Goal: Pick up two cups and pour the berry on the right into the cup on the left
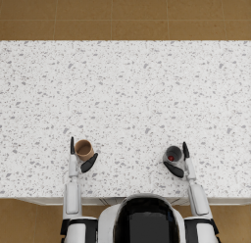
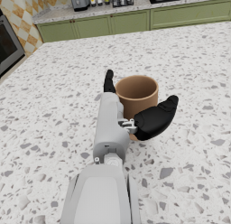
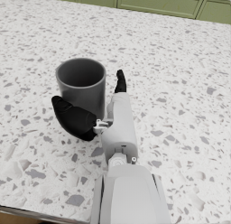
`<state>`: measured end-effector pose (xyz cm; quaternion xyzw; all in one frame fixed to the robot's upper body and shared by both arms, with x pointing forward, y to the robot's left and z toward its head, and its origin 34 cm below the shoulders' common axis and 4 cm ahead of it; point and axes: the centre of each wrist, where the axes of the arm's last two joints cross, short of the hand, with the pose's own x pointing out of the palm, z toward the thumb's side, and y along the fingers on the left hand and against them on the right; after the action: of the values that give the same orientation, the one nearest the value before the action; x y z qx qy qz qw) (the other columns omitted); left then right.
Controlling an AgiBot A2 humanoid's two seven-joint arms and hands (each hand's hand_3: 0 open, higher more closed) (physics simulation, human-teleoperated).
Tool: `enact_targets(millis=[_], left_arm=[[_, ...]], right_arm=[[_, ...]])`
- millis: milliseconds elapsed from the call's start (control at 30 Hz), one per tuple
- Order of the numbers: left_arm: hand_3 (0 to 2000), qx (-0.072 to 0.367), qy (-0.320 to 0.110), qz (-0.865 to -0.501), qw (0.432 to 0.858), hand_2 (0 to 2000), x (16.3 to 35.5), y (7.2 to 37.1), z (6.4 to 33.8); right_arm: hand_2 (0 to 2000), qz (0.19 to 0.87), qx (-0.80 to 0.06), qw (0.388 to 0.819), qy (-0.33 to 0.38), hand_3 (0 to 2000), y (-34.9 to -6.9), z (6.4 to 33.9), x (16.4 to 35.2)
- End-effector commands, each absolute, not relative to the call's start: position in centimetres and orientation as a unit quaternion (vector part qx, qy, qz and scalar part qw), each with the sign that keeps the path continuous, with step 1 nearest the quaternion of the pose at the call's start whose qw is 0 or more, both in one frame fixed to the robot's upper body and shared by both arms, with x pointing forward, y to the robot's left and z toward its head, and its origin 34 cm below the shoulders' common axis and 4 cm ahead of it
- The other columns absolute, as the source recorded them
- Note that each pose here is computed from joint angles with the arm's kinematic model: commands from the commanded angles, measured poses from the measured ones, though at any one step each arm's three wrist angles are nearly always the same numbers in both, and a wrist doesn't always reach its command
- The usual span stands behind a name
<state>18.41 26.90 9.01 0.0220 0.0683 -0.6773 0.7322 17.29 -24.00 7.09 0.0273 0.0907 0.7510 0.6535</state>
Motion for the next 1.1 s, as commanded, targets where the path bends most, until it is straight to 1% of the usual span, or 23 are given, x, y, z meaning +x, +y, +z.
enact_targets(millis=[33,100,233,300,333,400,433,467,533,600,667,700,800,900,1000,1100], left_arm=[[0,0.007,0.078,-0.682,0.727,0,19.1,26.6,8.0],[0,-0.003,0.084,-0.68,0.728,0,19.4,26.7,7.4],[0,-0.01,0.087,-0.681,0.727,0,19.3,26.5,7.0],[0,-0.015,0.088,-0.68,0.728,0,19.6,26.5,6.7],[0,-0.02,0.091,-0.677,0.73,0,19.8,26.7,6.4],[0,-0.021,0.091,-0.676,0.731,0,19.9,26.7,6.3],[327,-0.02,0.088,-0.675,0.732,1361,20.1,26.7,6.4],[653,-0.015,0.084,-0.676,0.732,2000,20.0,26.7,6.7],[1280,-0.017,0.084,-0.686,0.722,2000,20.0,26.4,6.7],[1280,-0.015,0.08,-0.69,0.72,2000,20.2,26.0,6.8],[1280,-0.013,0.076,-0.697,0.712,2000,20.6,25.3,6.9],[1280,-0.008,0.071,-0.704,0.707,2000,20.4,24.9,7.3],[1280,0.026,0.033,-0.724,0.689,2000,20.3,23.5,9.9],[1280,0.058,-0.01,-0.752,0.657,2000,20.0,21.1,12.6],[1280,0.07,-0.041,-0.774,0.628,2000,20.3,18.9,14.0],[1280,0.078,-0.076,-0.784,0.612,2000,21.2,17.2,15.4]], right_arm=[[0,0.749,0.033,0.655,0.091,0,-23.9,6.6,18.0],[0,0.75,0.033,0.654,0.089,0,-23.7,6.6,18.0],[0,0.753,0.038,0.651,0.089,0,-23.4,6.3,18.2],[0,0.754,0.038,0.649,0.087,0,-23.2,6.3,18.2],[0,0.754,0.031,0.651,0.08,0,-23.2,6.9,18.3],[0,0.759,0.035,0.646,0.081,0,-22.8,6.6,18.4],[1361,0.756,0.034,0.648,0.082,327,-23.0,6.7,18.1],[2000,0.757,0.032,0.648,0.078,653,-23.1,6.9,18.2],[2000,0.764,0.033,0.639,0.078,1280,-23.1,6.9,18.3],[2000,0.759,0.037,0.645,0.079,1280,-23.4,6.6,18.5],[2000,0.76,0.034,0.645,0.071,1280,-23.2,6.8,18.8],[2000,0.764,0.029,0.641,0.065,1280,-22.9,7.2,18.7],[2000,0.771,-0.003,0.636,0.028,1280,-22.4,9.9,18.5],[2000,0.777,-0.043,0.627,-0.02,1280,-21.8,13.1,18.8],[2000,0.787,-0.074,0.607,-0.076,1280,-20.1,16.0,20.0],[2000,0.781,-0.095,0.606,-0.117,1280,-19.5,18.0,21.7]])
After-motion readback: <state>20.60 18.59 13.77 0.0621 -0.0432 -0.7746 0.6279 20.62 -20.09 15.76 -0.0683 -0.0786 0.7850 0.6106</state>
